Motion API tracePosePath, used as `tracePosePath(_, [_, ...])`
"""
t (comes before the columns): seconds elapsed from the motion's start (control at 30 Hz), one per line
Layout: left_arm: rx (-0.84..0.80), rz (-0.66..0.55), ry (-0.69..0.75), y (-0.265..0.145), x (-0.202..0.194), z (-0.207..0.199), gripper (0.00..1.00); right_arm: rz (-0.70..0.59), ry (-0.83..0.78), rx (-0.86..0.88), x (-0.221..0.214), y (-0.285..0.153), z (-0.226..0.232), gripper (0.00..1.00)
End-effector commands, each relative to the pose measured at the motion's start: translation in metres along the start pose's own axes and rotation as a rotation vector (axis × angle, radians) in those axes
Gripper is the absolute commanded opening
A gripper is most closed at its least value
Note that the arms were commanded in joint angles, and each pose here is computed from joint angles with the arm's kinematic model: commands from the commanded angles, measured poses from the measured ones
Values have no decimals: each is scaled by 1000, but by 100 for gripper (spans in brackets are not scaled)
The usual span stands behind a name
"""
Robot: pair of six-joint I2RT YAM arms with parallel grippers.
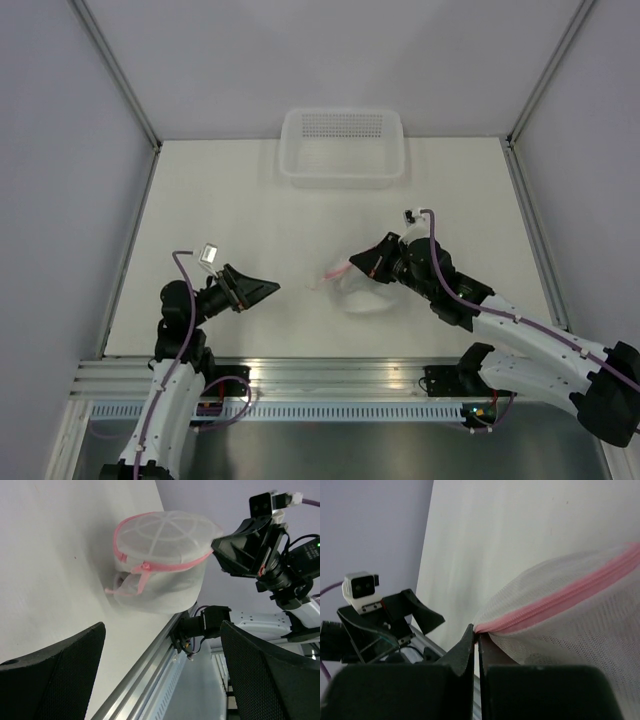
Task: Unzip the laundry bag and remove the bra
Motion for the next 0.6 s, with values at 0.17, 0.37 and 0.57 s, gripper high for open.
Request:
tracePosePath(0.17, [-73,100,-192,16,10,-16,100,210,-55,96,-21,-31,-17,0])
tracePosePath(0.37, [-80,276,-289,48,5,-43,100,153,-83,224,-9,-42,4,0])
tracePosePath(0.57, [-1,229,-407,57,-4,-36,100,103,-71,341,-5,-54,11,0])
Point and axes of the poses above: each gripper's point midway between its finger pads, its own y axis out along the fingers, its own z axis along the line the jaws close on, x = y × z, the point moved 10 cm from there along -y, back along the fingers, and after that the axes turned 8 degrees about y, right-handed, at the moved point
